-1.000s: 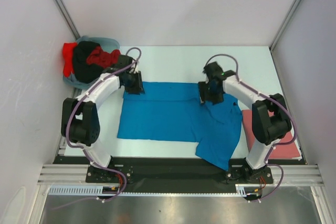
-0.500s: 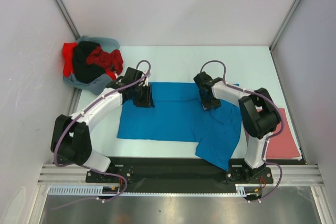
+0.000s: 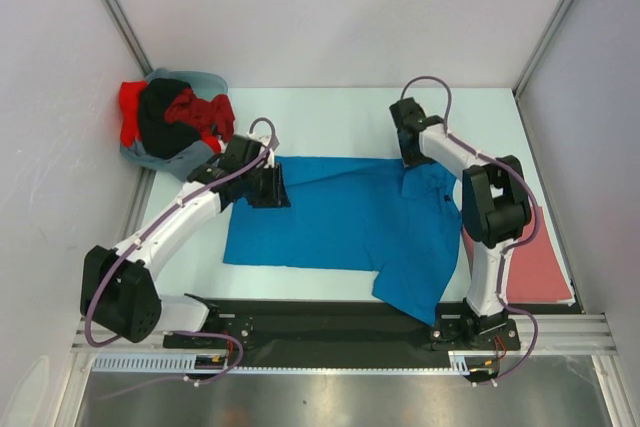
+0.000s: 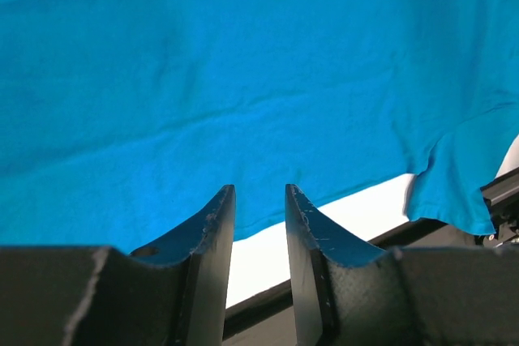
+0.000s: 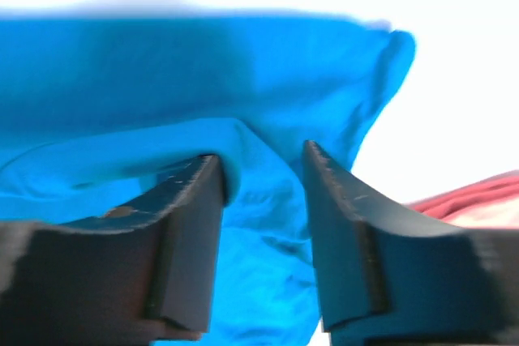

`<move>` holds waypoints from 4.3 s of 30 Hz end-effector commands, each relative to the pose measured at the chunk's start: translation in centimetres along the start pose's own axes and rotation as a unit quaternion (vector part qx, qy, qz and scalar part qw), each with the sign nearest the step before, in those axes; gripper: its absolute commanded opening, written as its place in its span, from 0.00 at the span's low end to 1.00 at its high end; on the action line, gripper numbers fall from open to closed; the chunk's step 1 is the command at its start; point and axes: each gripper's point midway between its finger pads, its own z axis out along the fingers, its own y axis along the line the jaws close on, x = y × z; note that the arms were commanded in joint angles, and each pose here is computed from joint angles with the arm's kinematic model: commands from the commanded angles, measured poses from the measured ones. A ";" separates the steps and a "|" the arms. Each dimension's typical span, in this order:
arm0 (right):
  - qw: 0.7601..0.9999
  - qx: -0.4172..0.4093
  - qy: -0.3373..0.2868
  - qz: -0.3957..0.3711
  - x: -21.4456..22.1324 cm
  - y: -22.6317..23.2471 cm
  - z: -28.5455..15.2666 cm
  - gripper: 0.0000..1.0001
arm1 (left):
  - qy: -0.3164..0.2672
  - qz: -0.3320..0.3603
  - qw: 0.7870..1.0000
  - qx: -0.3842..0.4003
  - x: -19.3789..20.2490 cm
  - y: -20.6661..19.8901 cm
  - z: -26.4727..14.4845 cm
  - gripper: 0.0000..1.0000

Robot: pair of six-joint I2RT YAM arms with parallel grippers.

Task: Fold and stack the t-shirts
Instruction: Fold the tshirt

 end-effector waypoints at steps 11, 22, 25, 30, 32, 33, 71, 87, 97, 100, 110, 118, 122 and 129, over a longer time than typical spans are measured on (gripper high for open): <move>0.976 -0.196 0.011 0.095 0.0 1.1 -7.9 0.87 | -0.005 0.002 1.000 0.022 -0.5 -0.8 1.0 0.36; 0.947 -0.271 0.047 0.163 2.9 3.0 -6.9 0.37 | -0.018 -0.093 0.990 -0.109 -4.8 7.2 3.1 0.39; 0.952 -0.255 0.064 0.156 3.8 3.1 -5.3 0.41 | -0.006 -0.102 0.987 -0.120 -4.9 9.1 3.9 0.40; 0.952 -0.252 0.089 0.149 3.6 3.4 -3.8 0.55 | 0.017 -0.125 0.980 -0.153 -4.8 12.5 5.2 0.47; 0.954 -0.248 0.088 0.145 3.3 3.3 -3.7 0.61 | 0.019 -0.132 0.978 -0.161 -5.1 13.4 5.8 0.48; 0.954 -0.247 0.089 0.141 3.4 3.3 -3.5 0.62 | 0.021 -0.136 0.976 -0.167 -5.4 13.9 6.3 0.48; 0.906 -0.258 0.097 0.320 5.8 2.9 -0.8 0.48 | 0.012 -0.153 0.978 -0.144 -9.3 15.7 8.0 0.00; 0.902 -0.205 0.073 0.374 5.4 -1.3 -2.6 0.49 | 0.001 -0.145 0.981 -0.125 -10.0 14.6 6.9 0.00; 0.849 -0.303 0.092 0.422 4.7 2.5 -2.2 0.40 | 0.004 -0.142 0.982 -0.121 -10.0 14.5 6.9 0.00; 0.836 -0.308 0.094 0.444 4.9 2.8 -1.7 0.34 | 0.001 -0.137 0.983 -0.122 -10.2 14.4 6.6 0.00; 0.823 -0.304 0.096 0.469 5.9 2.9 -0.1 0.30 | -0.001 -0.132 0.984 -0.123 -10.4 14.3 6.3 0.00; 0.826 -0.309 0.085 0.464 5.1 2.9 1.1 0.34 | 0.004 -0.135 0.984 -0.119 -10.3 14.2 6.5 0.00; 0.831 -0.302 0.083 0.460 4.6 2.4 1.5 0.33 | 0.006 -0.136 0.983 -0.121 -10.1 14.3 6.6 0.00; 0.861 -0.266 0.081 0.426 4.1 0.3 0.7 0.00 | -0.001 -0.136 0.982 -0.131 -10.4 14.6 6.3 0.00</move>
